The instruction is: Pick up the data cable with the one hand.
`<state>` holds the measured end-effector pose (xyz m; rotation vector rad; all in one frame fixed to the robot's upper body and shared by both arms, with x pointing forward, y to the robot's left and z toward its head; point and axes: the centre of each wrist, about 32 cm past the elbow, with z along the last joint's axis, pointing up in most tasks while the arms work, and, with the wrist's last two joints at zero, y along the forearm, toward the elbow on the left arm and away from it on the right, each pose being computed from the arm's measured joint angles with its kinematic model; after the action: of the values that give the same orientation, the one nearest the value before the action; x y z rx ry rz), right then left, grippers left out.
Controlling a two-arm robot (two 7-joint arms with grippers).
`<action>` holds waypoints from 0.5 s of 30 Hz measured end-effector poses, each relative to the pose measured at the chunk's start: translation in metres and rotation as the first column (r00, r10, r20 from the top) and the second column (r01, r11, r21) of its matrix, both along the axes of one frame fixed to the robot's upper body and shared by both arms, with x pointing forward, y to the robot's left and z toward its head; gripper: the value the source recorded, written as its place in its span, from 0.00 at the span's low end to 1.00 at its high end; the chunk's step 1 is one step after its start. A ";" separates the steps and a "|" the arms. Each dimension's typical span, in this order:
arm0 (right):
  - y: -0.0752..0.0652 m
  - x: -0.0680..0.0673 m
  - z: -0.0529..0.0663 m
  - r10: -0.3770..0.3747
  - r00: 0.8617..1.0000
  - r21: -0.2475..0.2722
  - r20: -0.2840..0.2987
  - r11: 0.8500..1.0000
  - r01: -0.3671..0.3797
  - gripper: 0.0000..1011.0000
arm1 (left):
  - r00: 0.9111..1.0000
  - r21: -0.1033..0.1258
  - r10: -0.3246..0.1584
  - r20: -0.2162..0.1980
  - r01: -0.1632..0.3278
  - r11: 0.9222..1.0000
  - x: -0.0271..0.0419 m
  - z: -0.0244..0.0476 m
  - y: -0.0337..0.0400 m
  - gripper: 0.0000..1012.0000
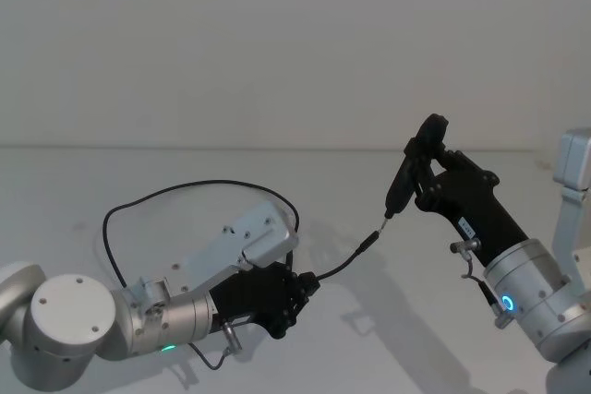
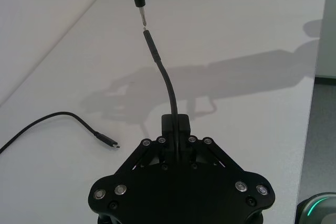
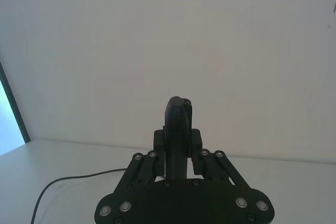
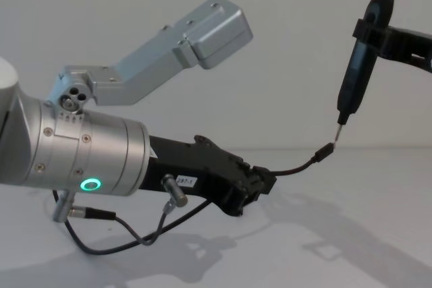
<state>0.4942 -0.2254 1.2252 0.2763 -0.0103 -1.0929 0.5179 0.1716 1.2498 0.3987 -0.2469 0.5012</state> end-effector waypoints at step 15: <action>0.000 0.000 0.000 0.001 1.000 0.001 0.003 1.000 -0.001 0.28 | 1.000 0.000 0.000 0.000 0.000 1.000 0.0000 0.0000 0.0000 0.06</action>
<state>0.4942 -0.2253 1.2252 0.2783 -0.0120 -1.0918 0.5179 0.1716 1.2498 0.3988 -0.2468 0.5013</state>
